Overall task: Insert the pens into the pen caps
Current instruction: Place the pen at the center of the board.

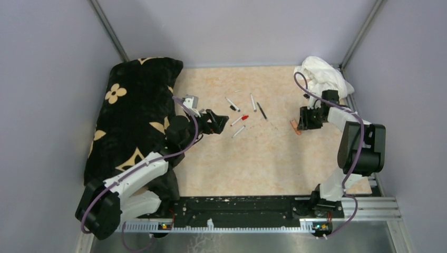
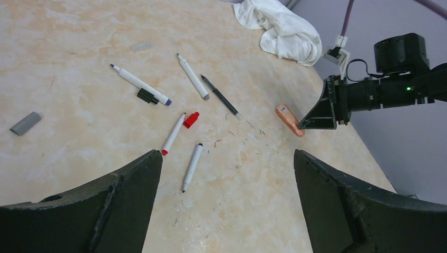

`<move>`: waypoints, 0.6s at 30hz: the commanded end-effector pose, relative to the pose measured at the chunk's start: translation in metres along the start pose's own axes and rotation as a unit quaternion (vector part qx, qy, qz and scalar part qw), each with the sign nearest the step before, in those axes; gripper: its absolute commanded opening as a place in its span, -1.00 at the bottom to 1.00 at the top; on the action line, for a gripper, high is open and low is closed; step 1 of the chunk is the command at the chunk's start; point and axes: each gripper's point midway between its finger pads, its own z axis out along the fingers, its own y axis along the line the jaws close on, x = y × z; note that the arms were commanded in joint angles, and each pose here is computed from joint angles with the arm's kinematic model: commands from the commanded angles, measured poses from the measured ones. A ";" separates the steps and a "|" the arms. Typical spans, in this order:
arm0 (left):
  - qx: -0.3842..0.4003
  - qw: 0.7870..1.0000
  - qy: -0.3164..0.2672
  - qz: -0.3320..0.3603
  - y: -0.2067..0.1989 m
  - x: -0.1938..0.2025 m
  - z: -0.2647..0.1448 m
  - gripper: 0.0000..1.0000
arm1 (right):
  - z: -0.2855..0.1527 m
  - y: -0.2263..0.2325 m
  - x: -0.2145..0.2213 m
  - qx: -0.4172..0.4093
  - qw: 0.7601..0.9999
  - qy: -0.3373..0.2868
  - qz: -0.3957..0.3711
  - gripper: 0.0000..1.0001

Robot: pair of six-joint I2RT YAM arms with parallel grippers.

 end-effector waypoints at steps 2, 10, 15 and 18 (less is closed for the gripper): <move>-0.004 1.000 0.014 0.005 0.003 -0.002 0.010 0.97 | -0.032 0.007 -0.044 -0.008 0.997 -0.065 -0.038 -0.14; -0.030 0.997 0.065 -0.007 0.017 0.013 0.024 0.97 | -0.052 0.030 -0.064 -0.063 0.991 -0.094 -0.067 -0.14; -0.058 0.991 0.120 -0.018 0.031 0.030 0.037 0.98 | -0.064 0.051 -0.074 -0.115 0.983 -0.115 -0.081 -0.14; -0.062 0.985 0.158 -0.011 0.035 0.046 0.046 0.97 | -0.067 0.055 -0.076 -0.126 0.981 -0.119 -0.082 -0.14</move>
